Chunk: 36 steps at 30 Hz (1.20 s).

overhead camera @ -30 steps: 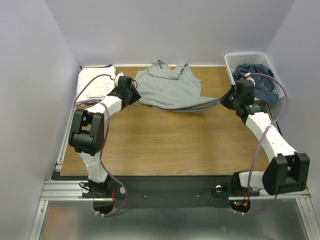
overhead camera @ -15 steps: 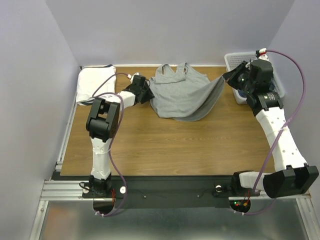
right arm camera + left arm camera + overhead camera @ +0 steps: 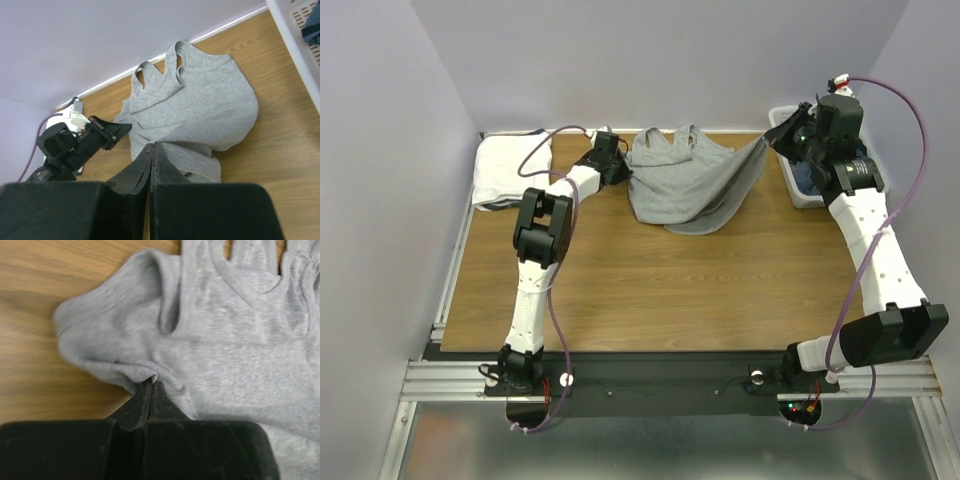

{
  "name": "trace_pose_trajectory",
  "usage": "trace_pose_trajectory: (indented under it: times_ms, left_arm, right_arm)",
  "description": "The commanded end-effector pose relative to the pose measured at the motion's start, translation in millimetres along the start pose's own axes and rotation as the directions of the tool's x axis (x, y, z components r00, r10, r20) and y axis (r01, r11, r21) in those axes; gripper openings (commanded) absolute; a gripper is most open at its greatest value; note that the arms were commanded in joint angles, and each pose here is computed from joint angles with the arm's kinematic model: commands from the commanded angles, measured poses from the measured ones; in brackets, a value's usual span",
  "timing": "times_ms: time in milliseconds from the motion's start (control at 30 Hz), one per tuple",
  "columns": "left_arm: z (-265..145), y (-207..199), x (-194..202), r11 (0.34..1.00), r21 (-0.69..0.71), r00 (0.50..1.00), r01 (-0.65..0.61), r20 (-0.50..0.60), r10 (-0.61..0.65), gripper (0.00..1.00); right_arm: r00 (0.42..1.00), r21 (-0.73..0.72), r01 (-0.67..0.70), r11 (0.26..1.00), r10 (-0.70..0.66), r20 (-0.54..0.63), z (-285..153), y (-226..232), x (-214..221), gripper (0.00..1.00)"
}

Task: Fold and stack the tank tops
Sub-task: Flatten the tank top out

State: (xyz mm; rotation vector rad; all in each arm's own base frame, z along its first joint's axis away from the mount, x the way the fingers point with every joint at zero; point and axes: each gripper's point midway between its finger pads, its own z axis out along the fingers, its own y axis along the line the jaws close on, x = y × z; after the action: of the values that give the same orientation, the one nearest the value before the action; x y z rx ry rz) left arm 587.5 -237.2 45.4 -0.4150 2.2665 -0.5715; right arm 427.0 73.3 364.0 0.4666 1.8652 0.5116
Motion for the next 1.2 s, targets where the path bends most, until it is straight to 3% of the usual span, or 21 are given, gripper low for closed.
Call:
trace_pose_trajectory:
  times_ms: [0,133,167,367,533,633,933,1100,1167]
  left_arm:
    - [-88,-26,-110,0.999,0.036,0.966,0.0,0.26,-0.009,0.0]
    - [-189,-63,-172,0.994,0.08,0.886,-0.07,0.463,0.025,0.0]
    - [-232,-77,-186,0.99,0.109,0.854,-0.095,0.519,0.024,0.0]
    - [-389,-120,-206,0.957,0.196,0.701,-0.214,0.713,0.011,0.0]
    - [-445,-118,-216,0.955,0.195,0.617,-0.226,0.787,-0.015,0.0]
    - [-436,-113,-225,0.964,0.171,0.624,-0.204,0.781,-0.006,0.0]
    - [-346,-88,-243,0.977,0.157,0.725,-0.141,0.689,-0.006,0.0]
    - [-227,-55,-221,0.983,0.146,0.855,-0.111,0.518,0.02,0.0]
    - [-172,-37,-193,0.986,0.14,0.907,-0.089,0.421,0.022,0.0]
  right_arm:
    - [0.991,0.027,0.026,0.999,-0.029,0.133,-28,3,-37,0.0]
    - [0.974,0.06,0.03,0.998,-0.042,0.221,-50,2,-59,0.0]
    - [0.969,0.072,0.029,0.997,-0.046,0.242,-55,1,-65,0.0]
    - [0.924,0.084,0.018,0.996,-0.049,0.378,-104,8,-100,0.0]
    - [0.884,0.124,0.005,0.992,-0.062,0.463,-138,5,-120,0.0]
    - [0.896,0.148,-0.002,0.989,-0.064,0.44,-128,-2,-113,0.0]
    - [0.931,0.248,0.014,0.969,-0.103,0.35,-85,-30,-86,0.0]
    - [0.981,0.357,0.034,0.934,-0.1,0.168,-16,-73,-26,0.0]
    - [0.99,0.392,0.039,0.919,-0.087,0.107,7,-98,9,0.0]
